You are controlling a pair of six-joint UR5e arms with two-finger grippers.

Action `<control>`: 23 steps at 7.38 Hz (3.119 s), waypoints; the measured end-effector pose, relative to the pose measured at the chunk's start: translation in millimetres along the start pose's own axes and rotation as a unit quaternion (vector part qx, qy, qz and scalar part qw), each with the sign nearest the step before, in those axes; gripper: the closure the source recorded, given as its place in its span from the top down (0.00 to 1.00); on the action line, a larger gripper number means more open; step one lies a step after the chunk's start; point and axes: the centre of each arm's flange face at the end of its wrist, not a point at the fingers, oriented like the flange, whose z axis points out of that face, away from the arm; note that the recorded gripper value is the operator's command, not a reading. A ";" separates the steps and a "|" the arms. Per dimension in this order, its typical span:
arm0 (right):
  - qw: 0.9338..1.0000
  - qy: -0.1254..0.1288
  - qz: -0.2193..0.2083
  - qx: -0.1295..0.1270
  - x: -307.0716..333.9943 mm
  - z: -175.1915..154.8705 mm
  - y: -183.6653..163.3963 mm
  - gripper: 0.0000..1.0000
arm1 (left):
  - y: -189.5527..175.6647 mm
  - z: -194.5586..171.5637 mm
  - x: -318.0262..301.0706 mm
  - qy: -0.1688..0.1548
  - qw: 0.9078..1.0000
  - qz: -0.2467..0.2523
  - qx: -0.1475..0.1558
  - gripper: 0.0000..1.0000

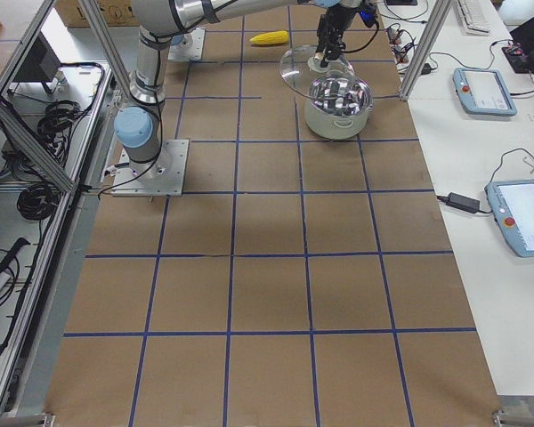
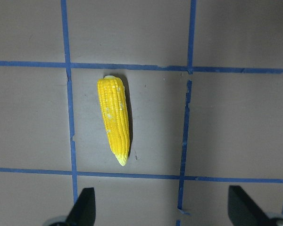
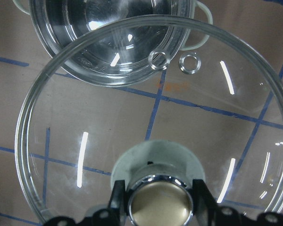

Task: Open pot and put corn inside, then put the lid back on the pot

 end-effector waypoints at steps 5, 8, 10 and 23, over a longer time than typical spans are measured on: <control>1.000 0.005 0.002 0.031 -13.9 45.7 36.7 0.27 | -16.8 149.6 -61.4 0.020 1.000 0.022 -0.005 1.00; 0.999 0.010 0.007 0.038 -15.1 57.1 43.8 0.28 | -11.3 215.7 -64.3 0.020 1.000 0.018 -0.005 0.60; 0.999 0.009 0.008 0.039 -20.3 58.6 43.2 0.28 | -11.5 231.6 -63.4 0.020 1.000 0.017 -0.009 0.16; 0.999 0.021 -0.001 0.029 -22.0 68.9 50.5 0.28 | -158.0 8.6 296.3 0.071 0.986 0.069 0.134 0.19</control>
